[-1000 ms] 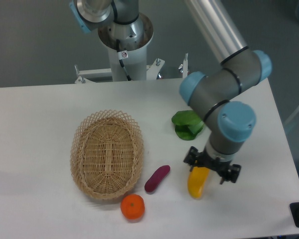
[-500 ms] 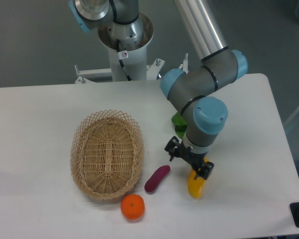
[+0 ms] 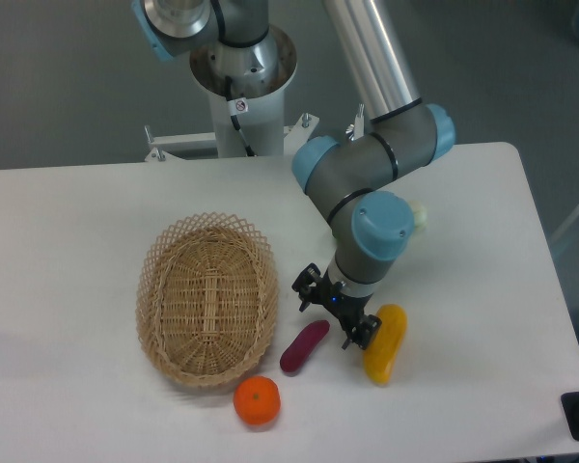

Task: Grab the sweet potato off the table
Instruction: 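Lower the gripper over the purple sweet potato beside the yellow vegetable, then close the gripper on the purple sweet potato, then lift the sweet potato and carry it away from the basket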

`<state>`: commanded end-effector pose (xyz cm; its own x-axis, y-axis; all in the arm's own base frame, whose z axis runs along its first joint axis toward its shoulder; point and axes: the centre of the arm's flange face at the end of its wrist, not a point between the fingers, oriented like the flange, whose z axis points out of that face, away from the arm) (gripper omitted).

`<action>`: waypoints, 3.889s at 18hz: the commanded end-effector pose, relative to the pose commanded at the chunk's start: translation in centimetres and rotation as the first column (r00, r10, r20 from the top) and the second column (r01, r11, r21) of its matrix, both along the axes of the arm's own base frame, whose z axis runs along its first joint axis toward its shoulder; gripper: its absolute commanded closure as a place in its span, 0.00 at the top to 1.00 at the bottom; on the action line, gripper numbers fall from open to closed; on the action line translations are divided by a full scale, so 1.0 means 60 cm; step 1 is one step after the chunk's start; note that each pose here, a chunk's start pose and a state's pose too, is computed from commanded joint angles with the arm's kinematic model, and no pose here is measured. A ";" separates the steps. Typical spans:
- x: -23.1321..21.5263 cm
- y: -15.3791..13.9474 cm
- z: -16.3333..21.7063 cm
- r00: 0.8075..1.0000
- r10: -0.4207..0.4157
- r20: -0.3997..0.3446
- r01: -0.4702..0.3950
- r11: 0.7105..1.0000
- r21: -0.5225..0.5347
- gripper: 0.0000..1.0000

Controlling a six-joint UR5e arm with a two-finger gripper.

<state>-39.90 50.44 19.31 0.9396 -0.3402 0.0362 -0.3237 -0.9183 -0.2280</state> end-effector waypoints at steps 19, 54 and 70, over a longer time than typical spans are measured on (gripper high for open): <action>0.002 0.031 0.011 0.997 0.077 -0.008 -0.077 0.997 0.017 0.14; -0.418 -0.188 0.231 0.953 0.213 -0.216 -0.220 0.975 -0.008 0.14; -0.434 -0.202 0.232 0.954 0.202 -0.220 -0.212 0.977 -0.021 0.14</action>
